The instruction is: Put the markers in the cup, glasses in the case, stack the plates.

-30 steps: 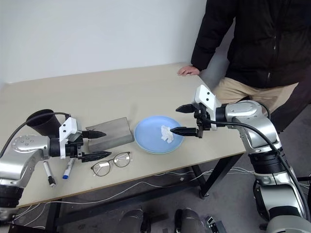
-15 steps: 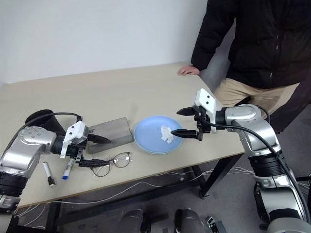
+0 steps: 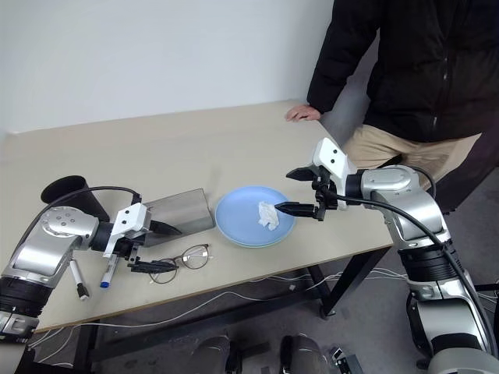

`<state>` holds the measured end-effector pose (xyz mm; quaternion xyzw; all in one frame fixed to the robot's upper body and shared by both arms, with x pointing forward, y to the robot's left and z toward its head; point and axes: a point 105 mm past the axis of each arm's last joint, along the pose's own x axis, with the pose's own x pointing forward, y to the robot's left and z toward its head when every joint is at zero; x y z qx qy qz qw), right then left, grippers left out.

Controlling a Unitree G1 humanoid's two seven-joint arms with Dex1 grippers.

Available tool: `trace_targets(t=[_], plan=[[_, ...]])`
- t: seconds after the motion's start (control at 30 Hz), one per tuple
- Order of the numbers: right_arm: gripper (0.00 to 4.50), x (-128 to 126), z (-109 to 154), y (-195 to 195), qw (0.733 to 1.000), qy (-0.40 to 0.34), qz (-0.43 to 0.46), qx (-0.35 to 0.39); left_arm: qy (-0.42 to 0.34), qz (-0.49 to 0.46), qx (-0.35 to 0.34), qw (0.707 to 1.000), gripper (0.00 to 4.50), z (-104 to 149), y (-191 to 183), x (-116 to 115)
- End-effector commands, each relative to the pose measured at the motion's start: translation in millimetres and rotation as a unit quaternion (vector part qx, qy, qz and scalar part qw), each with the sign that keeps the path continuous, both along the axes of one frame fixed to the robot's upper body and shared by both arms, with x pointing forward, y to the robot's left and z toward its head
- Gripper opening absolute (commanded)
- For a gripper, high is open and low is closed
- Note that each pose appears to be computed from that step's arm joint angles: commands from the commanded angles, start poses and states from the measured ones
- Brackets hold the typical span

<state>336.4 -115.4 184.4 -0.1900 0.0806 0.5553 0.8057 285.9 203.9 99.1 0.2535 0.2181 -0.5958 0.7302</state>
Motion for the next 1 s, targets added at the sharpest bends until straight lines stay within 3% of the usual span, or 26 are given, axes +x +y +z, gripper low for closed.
trace_targets(t=[0.03, 0.4, 0.77, 0.87, 1.0], plan=[[4.45, 4, 19, 1, 0.999, -0.034, -0.004, 0.013, -0.013, -0.002, 0.001, 1.000, 4.50, 1, -1, 2], [4.45, 6, 18, 2, 0.999, -0.035, -0.006, 0.012, -0.007, 0.007, 0.013, 1.000, 4.50, -19, -3, -1], [4.45, 8, 18, 2, 0.999, -0.037, -0.014, 0.011, -0.012, 0.012, 0.014, 1.000, 4.50, -20, -6, 5], [4.50, 8, 17, 2, 0.999, -0.037, -0.016, 0.011, -0.013, 0.012, 0.015, 1.000, 3.93, -19, -6, 7], [4.50, 8, 17, 3, 0.999, -0.036, -0.017, 0.012, -0.018, 0.010, 0.014, 1.000, 2.56, -17, -8, 9]])
